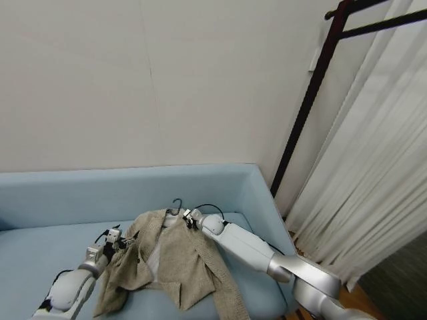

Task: Pick up the clothes from the sofa and hang them on the clothes hanger.

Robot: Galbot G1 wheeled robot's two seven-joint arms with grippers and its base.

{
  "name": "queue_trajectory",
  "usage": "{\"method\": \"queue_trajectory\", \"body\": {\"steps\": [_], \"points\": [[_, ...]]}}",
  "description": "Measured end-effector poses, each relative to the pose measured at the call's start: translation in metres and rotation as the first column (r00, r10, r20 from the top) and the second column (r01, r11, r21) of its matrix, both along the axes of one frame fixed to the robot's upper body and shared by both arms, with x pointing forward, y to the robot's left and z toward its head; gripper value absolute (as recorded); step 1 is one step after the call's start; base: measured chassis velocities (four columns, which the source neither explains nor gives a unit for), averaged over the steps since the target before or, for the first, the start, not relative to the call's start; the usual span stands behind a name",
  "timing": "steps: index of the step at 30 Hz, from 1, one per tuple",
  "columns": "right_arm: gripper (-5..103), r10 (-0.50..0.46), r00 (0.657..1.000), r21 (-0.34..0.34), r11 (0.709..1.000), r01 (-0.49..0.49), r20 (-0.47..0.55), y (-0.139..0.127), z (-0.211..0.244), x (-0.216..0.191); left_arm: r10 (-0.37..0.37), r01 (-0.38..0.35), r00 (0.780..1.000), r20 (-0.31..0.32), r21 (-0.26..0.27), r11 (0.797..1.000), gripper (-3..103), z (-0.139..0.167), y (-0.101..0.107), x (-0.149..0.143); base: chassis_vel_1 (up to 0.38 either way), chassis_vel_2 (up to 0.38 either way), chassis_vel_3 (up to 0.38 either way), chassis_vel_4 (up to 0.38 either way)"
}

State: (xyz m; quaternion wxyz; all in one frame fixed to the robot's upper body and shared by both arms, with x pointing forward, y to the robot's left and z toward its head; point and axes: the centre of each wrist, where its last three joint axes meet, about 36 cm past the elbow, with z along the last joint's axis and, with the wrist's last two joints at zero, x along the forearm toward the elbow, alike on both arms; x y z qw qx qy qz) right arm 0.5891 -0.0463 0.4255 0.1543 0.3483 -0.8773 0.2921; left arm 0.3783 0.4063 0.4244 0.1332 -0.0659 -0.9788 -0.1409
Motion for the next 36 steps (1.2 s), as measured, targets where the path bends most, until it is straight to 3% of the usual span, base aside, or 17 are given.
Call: {"method": "queue_trajectory", "body": {"steps": [6, 9, 18, 21, 23, 26, 27, 29, 31, 36], "points": [[10, 0.014, 0.987, 0.022, 1.000, -0.018, 0.161, -0.017, 0.015, -0.023, -0.013, 0.013, 1.000, 0.016, 0.011, 1.000, 100, 0.007, -0.001, -0.001, 0.000, 0.000, 0.000, 0.000], [10, 0.033, 0.947, 0.023, 0.999, -0.043, 0.321, -0.030, 0.025, -0.036, -0.028, 0.027, 0.999, 0.035, 0.017, 0.999, 100, 0.016, -0.004, -0.003, 0.000, 0.000, 0.000, 0.000], [10, 0.030, 0.877, 0.057, 0.996, -0.065, 0.479, -0.053, 0.067, -0.059, -0.070, 0.073, 0.988, 0.135, -0.023, 0.997, 100, 0.056, -0.011, -0.004, 0.000, 0.000, 0.000, 0.000], [10, 0.052, 0.797, 0.052, 0.993, -0.105, 0.602, -0.067, 0.113, -0.066, -0.106, 0.113, 0.976, 0.188, -0.027, 0.993, 100, 0.083, -0.013, -0.004, 0.000, 0.000, 0.000, 0.000], [10, 0.055, 0.782, 0.050, 0.993, -0.109, 0.621, -0.069, 0.121, -0.067, -0.114, 0.121, 0.974, 0.198, -0.027, 0.992, 100, 0.088, -0.014, -0.004, 0.000, 0.000, 0.000, 0.000], [10, 0.066, 0.703, 0.030, 0.992, -0.124, 0.708, -0.080, 0.164, -0.070, -0.145, 0.155, 0.962, 0.233, -0.026, 0.988, 100, 0.106, -0.020, -0.006, 0.000, 0.000, 0.000, 0.000], [10, 0.066, 0.703, 0.030, 0.992, -0.124, 0.708, -0.080, 0.164, -0.070, -0.145, 0.155, 0.962, 0.233, -0.026, 0.988, 100, 0.106, -0.020, -0.006, 0.000, 0.000, 0.000, 0.000], [10, 0.087, 0.620, -0.018, 0.993, -0.117, 0.780, -0.096, 0.198, -0.069, -0.178, 0.194, 0.947, 0.268, -0.036, 0.980, 100, 0.122, -0.028, -0.011, 0.000, 0.000, 0.000, 0.000], [10, 0.133, 0.575, -0.086, 0.990, -0.108, 0.808, -0.109, 0.212, -0.067, -0.199, 0.218, 0.936, 0.291, -0.036, 0.975, 100, 0.133, -0.033, -0.014, 0.000, 0.000, 0.000, 0.000], [10, 0.153, 0.556, -0.135, 0.988, -0.075, 0.817, -0.126, 0.209, -0.066, -0.225, 0.243, 0.923, 0.312, -0.018, 0.970, 100, 0.144, -0.038, -0.017, 0.000, 0.000, 0.000, 0.000]]}}
